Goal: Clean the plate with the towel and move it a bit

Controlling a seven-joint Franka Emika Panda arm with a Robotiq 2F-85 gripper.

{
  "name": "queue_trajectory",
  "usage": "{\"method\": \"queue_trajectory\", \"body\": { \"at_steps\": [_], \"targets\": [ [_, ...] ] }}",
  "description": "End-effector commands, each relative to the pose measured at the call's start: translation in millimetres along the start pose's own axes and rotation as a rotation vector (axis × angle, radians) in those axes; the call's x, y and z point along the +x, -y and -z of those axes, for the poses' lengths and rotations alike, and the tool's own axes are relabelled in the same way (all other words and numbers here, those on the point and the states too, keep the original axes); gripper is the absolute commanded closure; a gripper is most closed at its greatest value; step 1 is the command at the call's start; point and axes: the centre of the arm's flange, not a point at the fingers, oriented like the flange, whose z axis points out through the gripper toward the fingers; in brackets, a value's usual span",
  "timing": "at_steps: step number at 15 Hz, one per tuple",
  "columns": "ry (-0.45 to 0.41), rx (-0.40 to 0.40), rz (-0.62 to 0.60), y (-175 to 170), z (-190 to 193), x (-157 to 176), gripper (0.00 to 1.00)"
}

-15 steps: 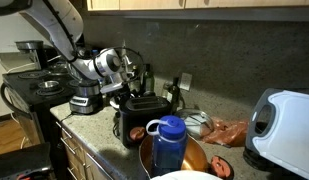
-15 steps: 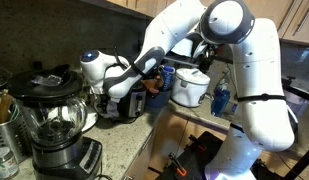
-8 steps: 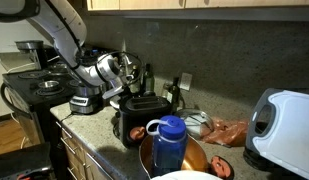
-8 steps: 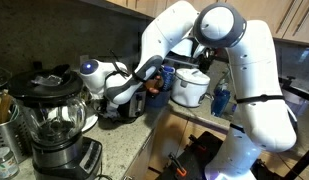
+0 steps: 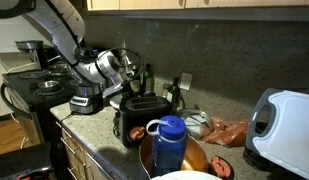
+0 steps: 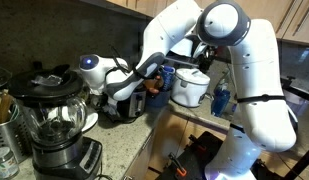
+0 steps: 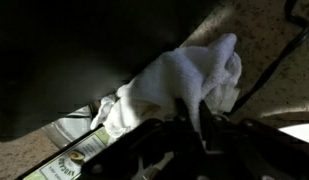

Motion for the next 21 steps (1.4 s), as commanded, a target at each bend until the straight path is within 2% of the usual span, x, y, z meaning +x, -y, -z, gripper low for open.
{"method": "queue_trajectory", "body": {
  "at_steps": [1, 2, 5, 8, 11, 14, 15, 17, 21],
  "targets": [
    [-0.005, 0.034, -0.106, -40.7, 51.7, -8.4, 0.98],
    [-0.015, 0.061, -0.137, -53.4, 66.6, -8.3, 0.95],
    [-0.065, 0.152, -0.213, -91.1, 119.4, -6.8, 0.95],
    [-0.128, 0.308, -0.210, -116.1, 166.8, -1.6, 0.94],
    [-0.196, 0.487, -0.146, -118.0, 197.4, 5.6, 0.94],
    [-0.239, 0.590, -0.081, -100.3, 208.8, 15.0, 0.94],
    [-0.245, 0.611, -0.060, -90.7, 206.4, 17.1, 0.94],
    [-0.239, 0.603, -0.042, -68.9, 194.9, 17.9, 0.94],
    [-0.232, 0.529, 0.020, -2.4, 135.4, 17.6, 0.94]
  ]
}}
